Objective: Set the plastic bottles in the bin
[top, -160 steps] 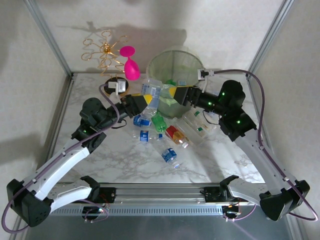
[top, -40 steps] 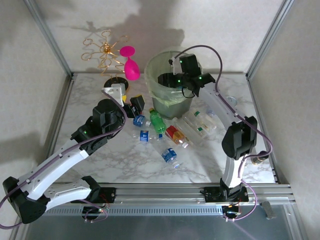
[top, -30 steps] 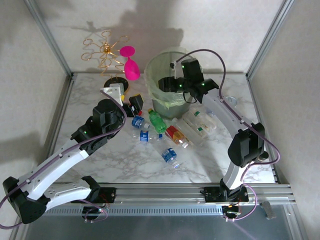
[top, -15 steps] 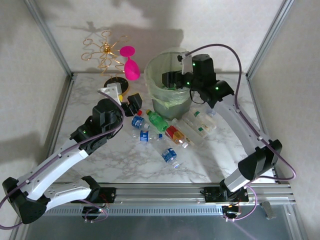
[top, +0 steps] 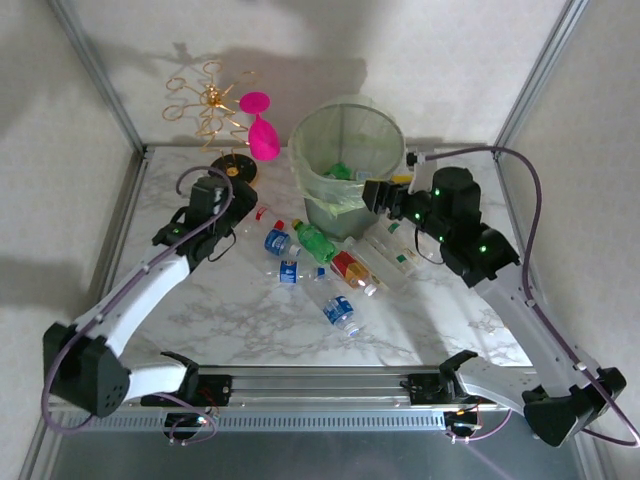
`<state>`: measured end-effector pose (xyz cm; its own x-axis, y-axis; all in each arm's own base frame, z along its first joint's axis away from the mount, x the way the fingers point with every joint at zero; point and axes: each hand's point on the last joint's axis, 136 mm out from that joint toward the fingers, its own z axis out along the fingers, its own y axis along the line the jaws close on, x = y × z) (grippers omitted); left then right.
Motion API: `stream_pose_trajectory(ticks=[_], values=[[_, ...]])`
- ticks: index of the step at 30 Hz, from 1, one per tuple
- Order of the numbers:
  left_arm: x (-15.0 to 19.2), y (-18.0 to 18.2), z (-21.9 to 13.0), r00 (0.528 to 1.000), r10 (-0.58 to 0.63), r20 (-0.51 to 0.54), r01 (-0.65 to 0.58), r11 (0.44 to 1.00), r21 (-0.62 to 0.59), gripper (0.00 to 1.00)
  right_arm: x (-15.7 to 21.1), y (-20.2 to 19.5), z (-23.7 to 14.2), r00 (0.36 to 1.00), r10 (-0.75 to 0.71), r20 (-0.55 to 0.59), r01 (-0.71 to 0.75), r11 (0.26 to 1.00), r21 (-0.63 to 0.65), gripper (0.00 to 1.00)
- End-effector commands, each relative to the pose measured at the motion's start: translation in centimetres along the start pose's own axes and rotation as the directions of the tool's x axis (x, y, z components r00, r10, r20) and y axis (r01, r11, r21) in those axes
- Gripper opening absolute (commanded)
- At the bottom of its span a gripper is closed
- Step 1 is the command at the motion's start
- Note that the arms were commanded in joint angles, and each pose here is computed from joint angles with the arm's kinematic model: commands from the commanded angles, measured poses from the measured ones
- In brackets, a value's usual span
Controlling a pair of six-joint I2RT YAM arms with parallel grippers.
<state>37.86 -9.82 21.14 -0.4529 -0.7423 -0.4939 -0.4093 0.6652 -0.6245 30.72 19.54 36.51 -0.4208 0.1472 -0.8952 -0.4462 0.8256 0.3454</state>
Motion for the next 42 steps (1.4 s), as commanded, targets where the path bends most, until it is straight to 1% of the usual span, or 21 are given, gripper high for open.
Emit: stream_pose_trajectory(ticks=[1, 4, 7, 9, 11, 14, 19, 23, 26, 27, 31, 35, 42], values=[[2.3, 1.5, 2.2, 0.985, -0.139, -0.1, 0.131, 0.988, -0.082, 0.82, 1.3, -1.5, 0.1, 0.999, 0.036, 0.012, -0.036, 0.997, 0.062, 0.73], [2.8, 2.3, 4.8, 0.981, -0.158, -0.109, 0.144, 0.981, -0.13, 0.82, 2.4, -1.6, -0.1, 0.998, 0.055, 0.013, -0.056, 0.997, 0.046, 0.74], [4.1, 3.1, 7.5, 0.966, -0.207, -0.156, 0.182, 0.97, -0.164, 0.81, 3.1, -2.1, -0.1, 0.998, 0.058, 0.012, -0.058, 0.996, 0.063, 0.74], [5.2, 3.3, 9.1, 0.955, -0.226, -0.19, 0.196, 0.966, -0.167, 0.81, 3.2, -2.4, -0.3, 0.999, 0.053, 0.013, -0.054, 0.996, 0.077, 0.75], [6.3, 3.8, 10.6, 0.945, -0.244, -0.218, 0.203, 0.96, -0.195, 0.81, 3.0, -2.4, -0.4, 0.999, 0.044, 0.019, -0.046, 0.996, 0.079, 0.75], [7.3, 4.6, 12.2, 0.937, -0.26, -0.233, 0.207, 0.951, -0.231, 0.81, 2.8, -2.6, -0.7, 0.999, 0.039, 0.029, -0.041, 0.995, 0.088, 0.75], [7.6, 5.1, 13.7, 0.937, -0.269, -0.221, 0.216, 0.947, -0.238, 0.75, 2.9, -2.6, -0.7, 0.999, 0.03, 0.026, -0.033, 0.996, 0.088, 0.76], [8.0, 5.3, 14.5, 0.935, -0.275, -0.222, 0.221, 0.945, -0.24, 0.7, 3.3, -2.7, -0.6, 0.999, 0.032, 0.018, -0.033, 0.995, 0.09, 0.76], [8.1, 5.6, 14.8, 0.938, -0.271, -0.218, 0.217, 0.945, -0.243, 0.61, 3.2, -2.8, -0.8, 0.999, 0.03, 0.021, -0.032, 0.995, 0.096, 0.76], [8.1, 5.7, 14.9, 0.938, -0.269, -0.217, 0.215, 0.946, -0.244, 0.59, 3.2, -2.7, -0.9, 0.999, 0.028, 0.022, -0.03, 0.995, 0.096, 0.76], [8.3, 5.9, 15.2, 0.94, -0.263, -0.219, 0.207, 0.946, -0.249, 0.57, 2.9, -2.6, -1.2, 0.999, 0.023, 0.026, -0.025, 0.995, 0.095, 0.76], [7.9, 5.7, 14.8, 0.941, -0.267, -0.207, 0.214, 0.946, -0.245, 0.5, 2.4, -2.4, -1.6, 0.999, 0.024, 0.03, -0.027, 0.996, 0.088, 0.75], [5.3, 3.4, 12.6, 0.953, -0.254, -0.167, 0.224, 0.958, -0.18, 0.48, 1.6, -1.8, -2.6, 0.999, 0.029, 0.041, -0.032, 0.997, 0.071, 0.75]])
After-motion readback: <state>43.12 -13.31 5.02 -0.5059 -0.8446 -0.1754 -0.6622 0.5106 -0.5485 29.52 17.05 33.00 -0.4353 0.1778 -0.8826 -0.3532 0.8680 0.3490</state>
